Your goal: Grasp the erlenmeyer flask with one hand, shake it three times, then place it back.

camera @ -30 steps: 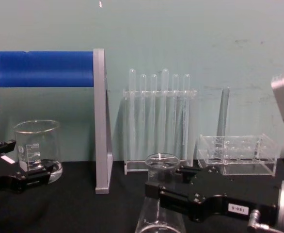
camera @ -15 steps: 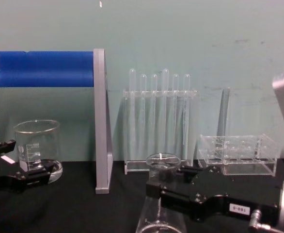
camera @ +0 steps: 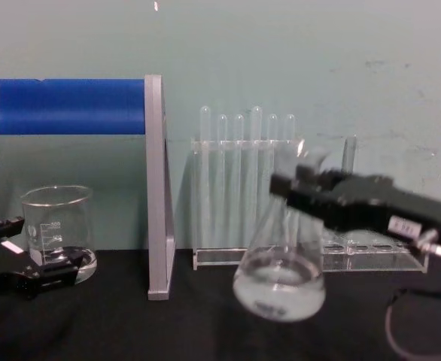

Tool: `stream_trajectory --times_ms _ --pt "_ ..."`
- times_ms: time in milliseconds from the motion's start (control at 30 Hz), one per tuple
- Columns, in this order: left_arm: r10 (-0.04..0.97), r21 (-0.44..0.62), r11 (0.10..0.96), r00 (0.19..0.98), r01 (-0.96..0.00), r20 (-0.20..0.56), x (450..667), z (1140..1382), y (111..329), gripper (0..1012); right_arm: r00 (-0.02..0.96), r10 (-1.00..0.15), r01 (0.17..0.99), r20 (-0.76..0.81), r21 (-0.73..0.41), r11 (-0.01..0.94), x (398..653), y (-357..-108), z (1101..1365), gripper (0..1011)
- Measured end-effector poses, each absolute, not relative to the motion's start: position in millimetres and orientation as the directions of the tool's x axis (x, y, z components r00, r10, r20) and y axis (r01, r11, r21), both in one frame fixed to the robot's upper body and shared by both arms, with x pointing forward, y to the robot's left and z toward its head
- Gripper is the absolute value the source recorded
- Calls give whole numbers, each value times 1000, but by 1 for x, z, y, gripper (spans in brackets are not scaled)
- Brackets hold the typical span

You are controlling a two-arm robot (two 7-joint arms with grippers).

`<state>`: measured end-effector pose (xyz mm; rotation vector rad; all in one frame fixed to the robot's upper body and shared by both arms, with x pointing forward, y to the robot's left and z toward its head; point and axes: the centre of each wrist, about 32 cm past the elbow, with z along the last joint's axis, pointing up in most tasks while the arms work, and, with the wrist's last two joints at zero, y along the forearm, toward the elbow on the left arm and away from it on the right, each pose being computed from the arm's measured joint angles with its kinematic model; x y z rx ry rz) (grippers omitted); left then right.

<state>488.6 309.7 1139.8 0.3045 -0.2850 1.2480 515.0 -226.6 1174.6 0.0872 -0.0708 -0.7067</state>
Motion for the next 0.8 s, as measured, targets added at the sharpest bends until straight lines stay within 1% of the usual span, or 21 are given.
stream_trajectory --times_ms 67,200,267,300,400,433,567,800 --pt "880 70 287 292 -955 374 489 1140 310 1001 713 -700 692 38 123 712 509 -226 1184 457" --pt "880 70 287 292 -955 374 489 1140 310 1001 662 -748 737 42 143 660 502 -224 1194 457" --pt "880 70 287 292 -955 374 489 1140 310 1001 608 -793 779 46 161 607 496 -222 1203 457" --pt "880 70 287 292 -955 374 489 1140 310 1001 608 -793 779 46 161 607 496 -222 1203 457" --pt "880 70 287 292 -955 374 489 1140 310 1001 547 -835 819 48 173 547 490 -221 1210 457" --pt "880 70 287 292 -955 374 489 1140 310 1001 547 -835 819 48 173 547 490 -221 1210 457" --pt "880 70 287 292 -955 374 489 1140 310 1001 483 -874 858 49 171 484 485 -221 1214 457" --pt "880 70 287 292 -955 374 489 1140 310 1001 446 -894 880 44 159 447 483 -221 1215 457"
